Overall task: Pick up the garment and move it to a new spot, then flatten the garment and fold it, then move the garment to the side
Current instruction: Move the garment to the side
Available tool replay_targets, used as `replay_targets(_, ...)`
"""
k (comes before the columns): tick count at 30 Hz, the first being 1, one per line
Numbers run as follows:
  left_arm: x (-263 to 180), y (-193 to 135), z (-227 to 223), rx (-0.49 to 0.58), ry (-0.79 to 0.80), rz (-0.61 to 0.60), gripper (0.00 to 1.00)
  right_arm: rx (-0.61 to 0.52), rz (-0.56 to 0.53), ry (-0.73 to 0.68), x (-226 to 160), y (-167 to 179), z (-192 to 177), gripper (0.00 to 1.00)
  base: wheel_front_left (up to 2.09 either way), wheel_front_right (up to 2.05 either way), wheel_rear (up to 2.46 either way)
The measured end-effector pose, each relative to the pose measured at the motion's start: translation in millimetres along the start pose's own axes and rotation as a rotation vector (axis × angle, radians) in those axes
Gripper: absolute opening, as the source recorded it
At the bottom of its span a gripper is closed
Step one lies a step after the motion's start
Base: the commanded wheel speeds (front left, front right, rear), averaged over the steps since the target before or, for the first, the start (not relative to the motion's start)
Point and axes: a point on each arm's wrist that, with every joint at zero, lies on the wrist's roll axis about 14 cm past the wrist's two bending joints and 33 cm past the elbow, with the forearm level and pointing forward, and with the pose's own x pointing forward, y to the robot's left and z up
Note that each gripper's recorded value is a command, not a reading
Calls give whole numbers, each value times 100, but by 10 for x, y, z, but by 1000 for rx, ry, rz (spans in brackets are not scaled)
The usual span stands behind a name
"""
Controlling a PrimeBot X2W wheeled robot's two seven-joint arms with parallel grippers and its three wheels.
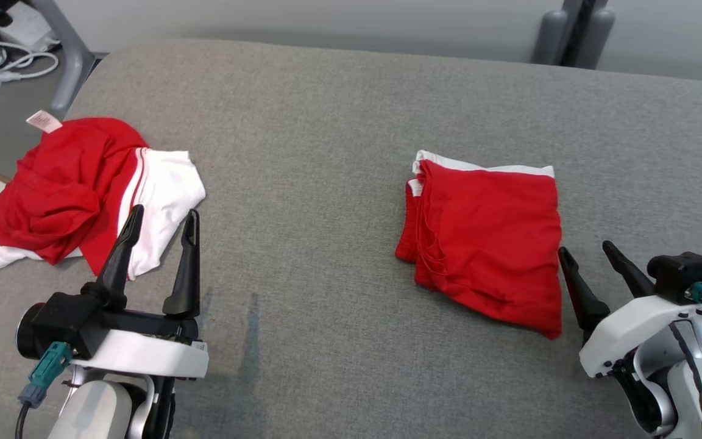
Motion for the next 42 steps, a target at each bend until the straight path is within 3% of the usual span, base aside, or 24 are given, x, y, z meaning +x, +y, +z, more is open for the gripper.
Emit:
replay_targets(7, 39, 133, -13, 8, 0, 39, 100, 16, 74, 134, 267, 194, -395, 100, 0, 0, 0)
replay_targets(8, 38, 150, -6, 13, -3, 45, 100, 19, 82, 158, 278, 216, -447, 55, 0, 0, 0)
replay_targets(9, 38, 159, -1, 14, -5, 46, 100, 23, 88, 168, 290, 234, -472, 40, 0, 0, 0)
replay_targets(10, 41, 162, 8, 16, -9, 49, 100, 24, 91, 175, 302, 239, -475, 14, 0, 0, 0)
replay_targets(11, 47, 158, 21, 16, -14, 47, 100, 23, 92, 175, 310, 235, -465, 0, 0, 0, 0)
replay_targets(25, 271, -116, 44, 6, -52, -49, 100, -49, 75, 144, 113, 45, -288, 0, 0, 0, 0)
replay_targets(35, 693, -875, -147, -25, -52, -287, 100, -136, -54, 131, -252, -576, -160, 0, 0, 0, 0)
replay_targets(42, 956, -1547, -302, -56, -41, -479, 100, -235, -201, 125, -580, -1308, -23, 0, 0, 0, 0)
